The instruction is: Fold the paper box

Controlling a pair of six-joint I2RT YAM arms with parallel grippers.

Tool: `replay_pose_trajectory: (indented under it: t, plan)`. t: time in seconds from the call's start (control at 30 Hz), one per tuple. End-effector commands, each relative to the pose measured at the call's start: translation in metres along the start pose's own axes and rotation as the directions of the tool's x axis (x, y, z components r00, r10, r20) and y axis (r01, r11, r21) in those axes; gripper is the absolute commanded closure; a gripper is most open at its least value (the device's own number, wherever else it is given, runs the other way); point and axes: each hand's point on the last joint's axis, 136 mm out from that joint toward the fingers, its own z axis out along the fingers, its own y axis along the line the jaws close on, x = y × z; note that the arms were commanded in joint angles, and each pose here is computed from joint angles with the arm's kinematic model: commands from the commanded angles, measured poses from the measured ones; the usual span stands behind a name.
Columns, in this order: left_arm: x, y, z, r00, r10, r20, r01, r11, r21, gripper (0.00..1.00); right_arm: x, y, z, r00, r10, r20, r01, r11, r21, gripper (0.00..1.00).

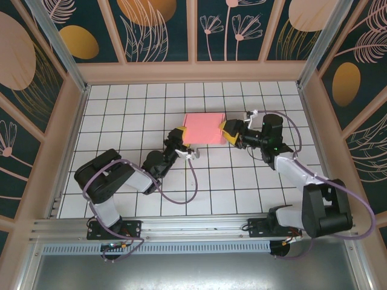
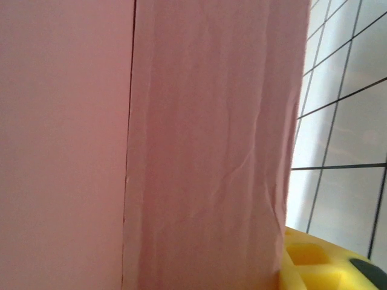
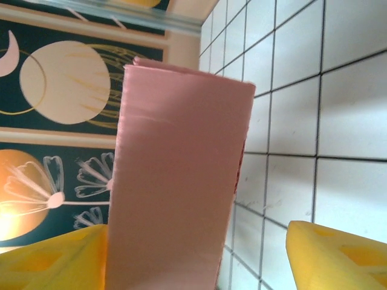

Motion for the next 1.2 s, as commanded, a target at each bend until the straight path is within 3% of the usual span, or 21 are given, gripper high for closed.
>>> replay_pose_trajectory:
  t: [0.0, 0.23, 0.43, 0.63, 0.9, 1.17]
  plan:
    - [-0.011, 0.009, 0.007, 0.991, -0.131, -0.003, 0.13, 0.99, 0.058, 0.65, -0.022, 0.007, -0.018, 0.976, -0.179, 0.122, 0.167, 0.98, 0.107, 0.24]
    - [-0.004, -0.023, 0.004, 0.97, -0.212, -0.121, 0.239, 0.923, 0.3, 0.65, -0.03, 0.028, -0.048, 0.894, -0.408, 0.185, 0.372, 0.906, 0.201, 0.24]
    - [-0.007, -0.055, -0.018, 0.923, -0.276, -0.268, 0.381, 0.75, 0.541, 0.64, -0.024, 0.03, -0.066, 0.794, -0.595, 0.123, 0.537, 0.782, 0.315, 0.25]
    - [0.0, -0.07, -0.04, 0.87, -0.285, -0.402, 0.488, 0.616, 0.619, 0.63, -0.013, 0.022, -0.076, 0.75, -0.661, 0.035, 0.604, 0.705, 0.372, 0.25]
    - [-0.001, -0.075, -0.063, 0.82, -0.277, -0.502, 0.572, 0.435, 0.695, 0.63, 0.01, 0.022, -0.067, 0.687, -0.72, -0.097, 0.696, 0.615, 0.37, 0.28]
    - [-0.012, -0.083, -0.079, 0.763, -0.287, -0.58, 0.643, 0.235, 0.729, 0.63, 0.042, 0.002, -0.024, 0.553, -0.75, -0.362, 0.82, 0.413, 0.397, 0.41]
